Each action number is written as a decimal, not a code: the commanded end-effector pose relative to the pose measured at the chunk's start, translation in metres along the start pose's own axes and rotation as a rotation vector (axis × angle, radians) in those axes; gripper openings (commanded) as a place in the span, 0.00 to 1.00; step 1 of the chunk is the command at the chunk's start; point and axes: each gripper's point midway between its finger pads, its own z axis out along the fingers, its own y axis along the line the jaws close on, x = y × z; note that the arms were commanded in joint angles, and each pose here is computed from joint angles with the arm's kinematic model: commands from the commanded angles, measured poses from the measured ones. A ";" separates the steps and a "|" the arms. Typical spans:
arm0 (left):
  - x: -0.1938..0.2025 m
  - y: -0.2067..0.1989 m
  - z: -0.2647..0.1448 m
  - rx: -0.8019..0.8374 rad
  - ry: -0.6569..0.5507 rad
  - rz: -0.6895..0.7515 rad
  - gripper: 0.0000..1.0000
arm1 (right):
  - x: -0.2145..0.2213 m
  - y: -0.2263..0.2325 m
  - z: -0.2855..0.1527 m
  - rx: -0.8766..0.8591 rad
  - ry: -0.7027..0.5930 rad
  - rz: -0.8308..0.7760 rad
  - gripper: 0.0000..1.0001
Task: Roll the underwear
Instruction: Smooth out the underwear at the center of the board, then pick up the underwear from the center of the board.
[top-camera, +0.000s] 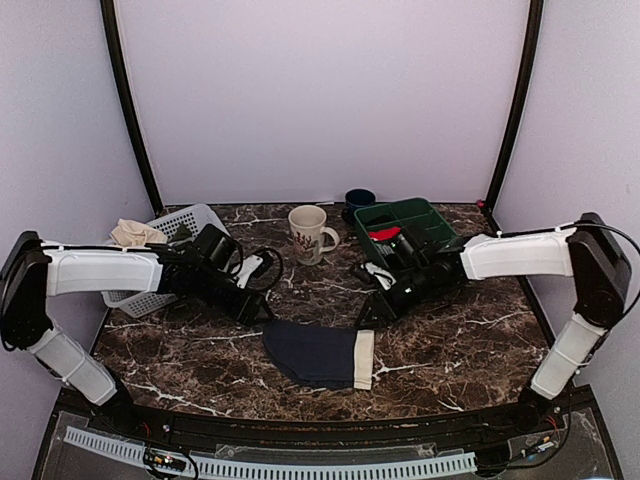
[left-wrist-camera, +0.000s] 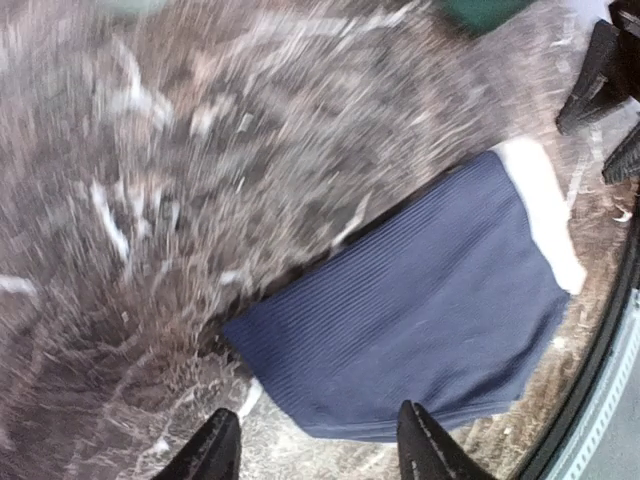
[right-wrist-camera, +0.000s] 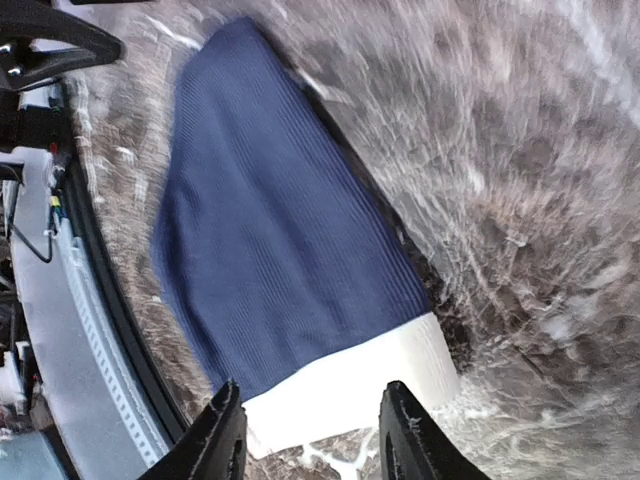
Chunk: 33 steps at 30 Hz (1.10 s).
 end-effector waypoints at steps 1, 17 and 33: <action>-0.041 -0.030 -0.049 0.025 -0.168 0.233 0.61 | -0.037 0.027 -0.064 0.088 -0.252 -0.236 0.54; -0.058 -0.082 -0.066 0.088 -0.299 0.659 0.99 | -0.028 0.061 -0.103 0.051 -0.471 -0.510 1.00; 0.051 -0.143 0.012 0.266 -0.244 1.092 0.74 | 0.083 0.088 0.003 0.181 -0.234 -0.976 0.56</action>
